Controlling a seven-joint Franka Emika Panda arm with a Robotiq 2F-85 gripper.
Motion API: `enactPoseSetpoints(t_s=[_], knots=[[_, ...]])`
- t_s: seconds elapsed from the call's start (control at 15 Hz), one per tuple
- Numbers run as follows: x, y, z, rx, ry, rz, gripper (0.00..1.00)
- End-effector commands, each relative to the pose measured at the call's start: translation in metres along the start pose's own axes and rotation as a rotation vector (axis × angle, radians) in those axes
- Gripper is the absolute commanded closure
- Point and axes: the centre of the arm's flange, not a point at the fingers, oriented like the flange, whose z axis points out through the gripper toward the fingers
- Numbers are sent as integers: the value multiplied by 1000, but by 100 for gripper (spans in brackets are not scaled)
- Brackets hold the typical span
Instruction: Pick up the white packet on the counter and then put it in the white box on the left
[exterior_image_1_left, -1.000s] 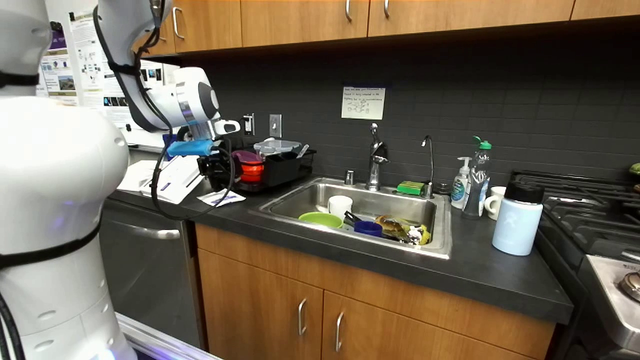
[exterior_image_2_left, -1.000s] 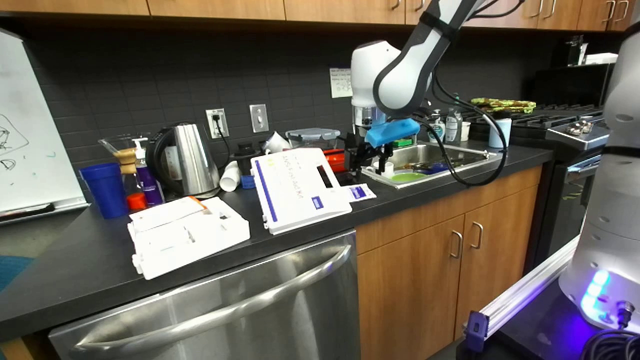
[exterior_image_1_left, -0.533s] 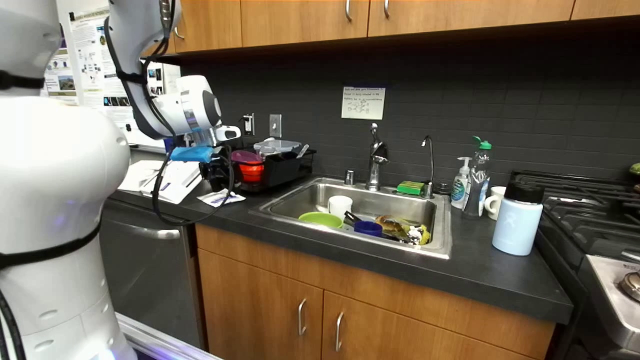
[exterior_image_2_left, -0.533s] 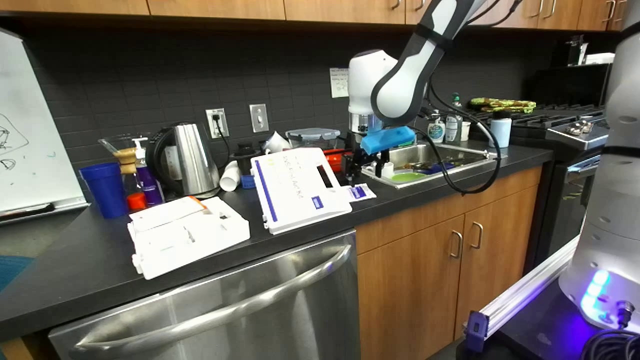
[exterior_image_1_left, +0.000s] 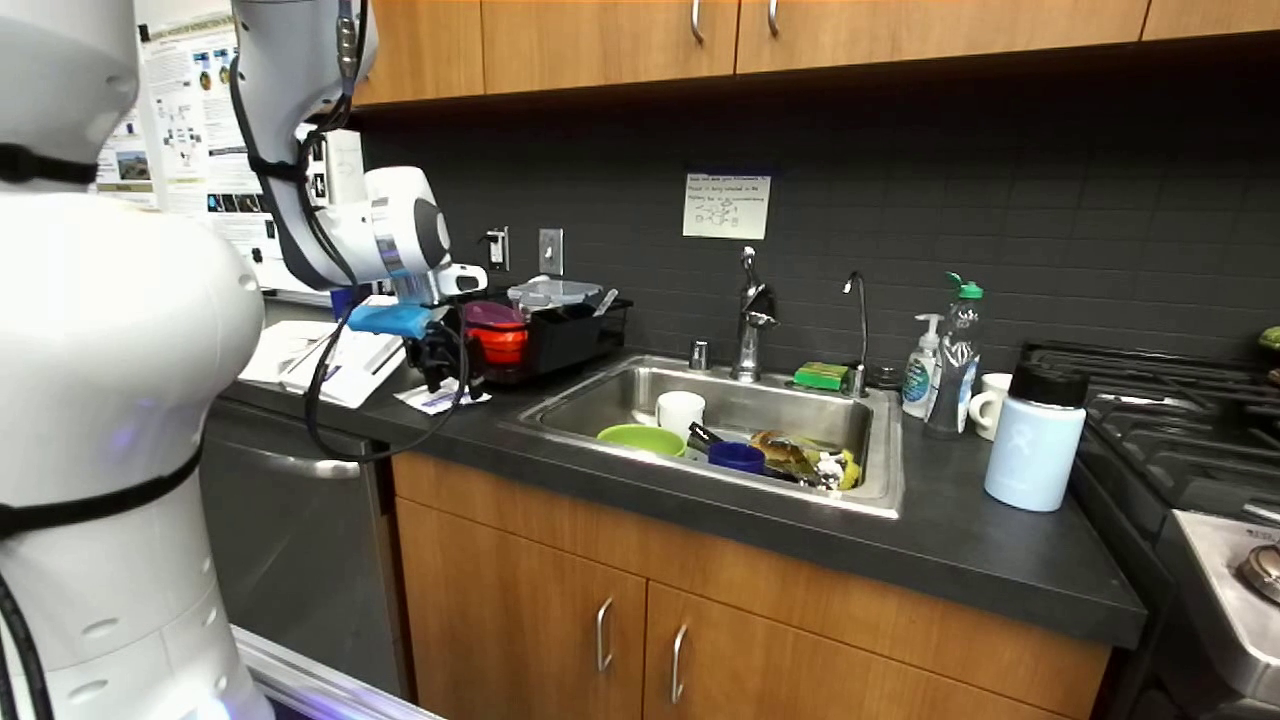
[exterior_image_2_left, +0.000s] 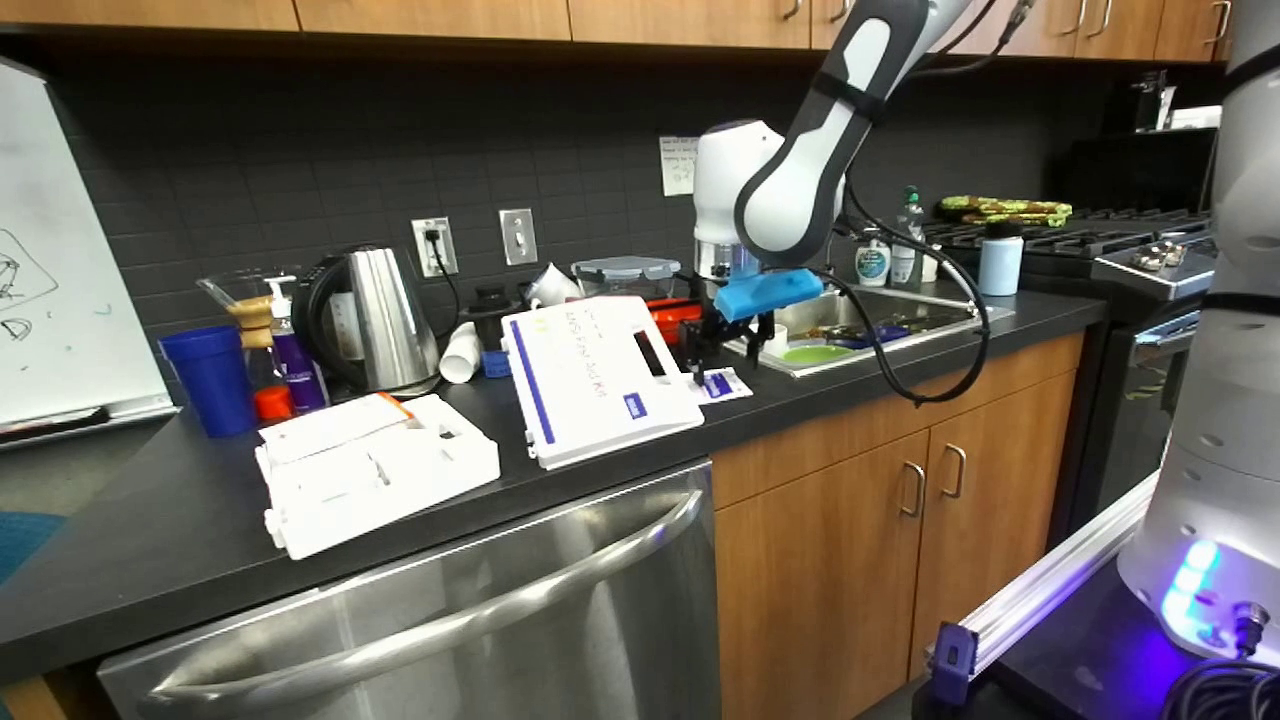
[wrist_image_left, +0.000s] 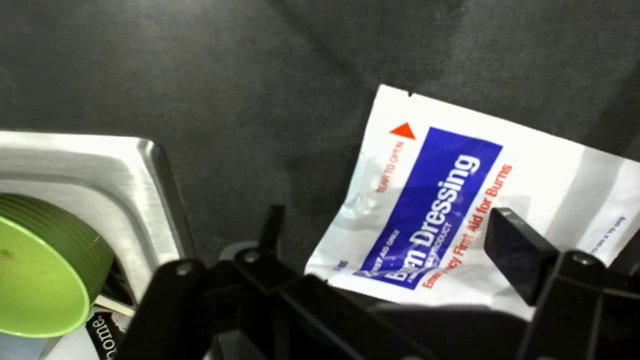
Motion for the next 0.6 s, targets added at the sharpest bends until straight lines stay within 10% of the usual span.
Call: enactPoseSetpoints(t_s=[0.0,0.53], knots=[[6,-7,2,27,2,8,0],[8,-4,7,36,-5,31,0]])
